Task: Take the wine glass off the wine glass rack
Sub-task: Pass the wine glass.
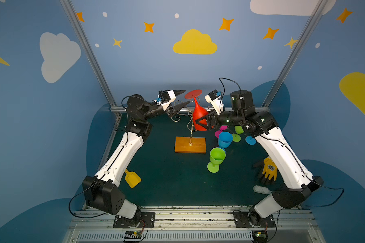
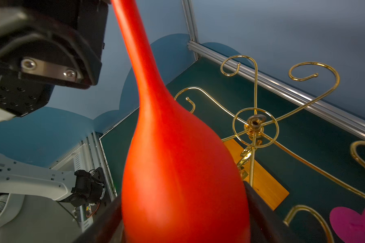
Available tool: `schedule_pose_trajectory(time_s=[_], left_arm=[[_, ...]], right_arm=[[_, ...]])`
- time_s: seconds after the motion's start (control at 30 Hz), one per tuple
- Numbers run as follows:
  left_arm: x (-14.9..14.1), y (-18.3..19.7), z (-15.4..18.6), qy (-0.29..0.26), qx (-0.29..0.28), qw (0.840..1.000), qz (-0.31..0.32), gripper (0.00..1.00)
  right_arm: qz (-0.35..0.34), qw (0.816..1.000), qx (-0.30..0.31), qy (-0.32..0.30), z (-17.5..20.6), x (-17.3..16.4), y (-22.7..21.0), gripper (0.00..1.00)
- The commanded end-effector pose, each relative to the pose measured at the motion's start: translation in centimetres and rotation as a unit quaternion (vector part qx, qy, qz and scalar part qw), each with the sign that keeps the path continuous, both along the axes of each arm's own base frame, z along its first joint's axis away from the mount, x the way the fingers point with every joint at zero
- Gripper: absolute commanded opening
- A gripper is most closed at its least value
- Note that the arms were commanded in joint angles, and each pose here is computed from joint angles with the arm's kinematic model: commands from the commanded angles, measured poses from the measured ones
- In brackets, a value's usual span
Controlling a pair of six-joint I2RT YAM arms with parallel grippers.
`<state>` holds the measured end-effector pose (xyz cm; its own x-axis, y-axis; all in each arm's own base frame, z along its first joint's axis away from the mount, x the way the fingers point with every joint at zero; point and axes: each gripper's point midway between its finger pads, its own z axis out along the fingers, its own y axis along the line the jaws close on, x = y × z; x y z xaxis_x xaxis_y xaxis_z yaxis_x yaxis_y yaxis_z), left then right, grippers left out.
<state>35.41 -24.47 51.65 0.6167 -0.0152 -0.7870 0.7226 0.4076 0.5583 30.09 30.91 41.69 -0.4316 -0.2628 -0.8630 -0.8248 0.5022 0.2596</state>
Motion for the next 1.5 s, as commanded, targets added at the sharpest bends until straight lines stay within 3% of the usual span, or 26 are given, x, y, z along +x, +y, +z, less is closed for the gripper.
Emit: schedule_pose_trajectory(time_s=[0.0,0.2,0.37,0.47,0.57,0.73,0.9,1.17,1.47], left_arm=[[-0.3,0.0,0.8,-0.020,0.003,1.000,0.007,0.47],[-0.3,-0.1,1.0,-0.021,0.004,1.000,0.011,0.24],[-0.2,0.5,1.1,-0.019,-0.007,0.999,0.032,0.03],[0.1,1.2,0.9,-0.004,-0.021,0.998,0.060,0.03],[0.4,2.4,0.5,0.045,-0.054,0.993,0.091,0.03],[0.3,4.9,-0.8,0.146,-0.138,0.971,0.131,0.03],[0.1,6.7,-2.5,0.186,-0.187,0.953,0.146,0.03],[-0.7,6.7,-2.7,0.205,-0.193,0.950,0.133,0.03],[-0.5,6.8,-3.5,0.210,-0.186,0.949,0.145,0.03]], right_arm=[[0.019,1.000,0.015,-0.001,1.3,-1.0,0.7,0.32],[0.025,1.000,0.012,0.005,0.9,-1.6,1.1,0.33],[0.030,0.999,0.018,0.010,1.1,-2.1,1.2,0.60],[0.035,0.999,0.036,-0.001,2.1,-2.7,0.8,0.76],[0.021,0.997,0.066,-0.021,3.5,-2.9,-0.6,0.81],[0.014,0.989,0.144,-0.043,5.8,-3.7,-3.8,0.84],[-0.002,0.983,0.178,-0.047,6.0,-4.7,-6.6,0.84],[-0.054,0.980,0.185,-0.043,5.3,-3.5,-7.4,0.79],[-0.028,0.981,0.187,-0.039,5.7,-3.2,-4.5,0.74]])
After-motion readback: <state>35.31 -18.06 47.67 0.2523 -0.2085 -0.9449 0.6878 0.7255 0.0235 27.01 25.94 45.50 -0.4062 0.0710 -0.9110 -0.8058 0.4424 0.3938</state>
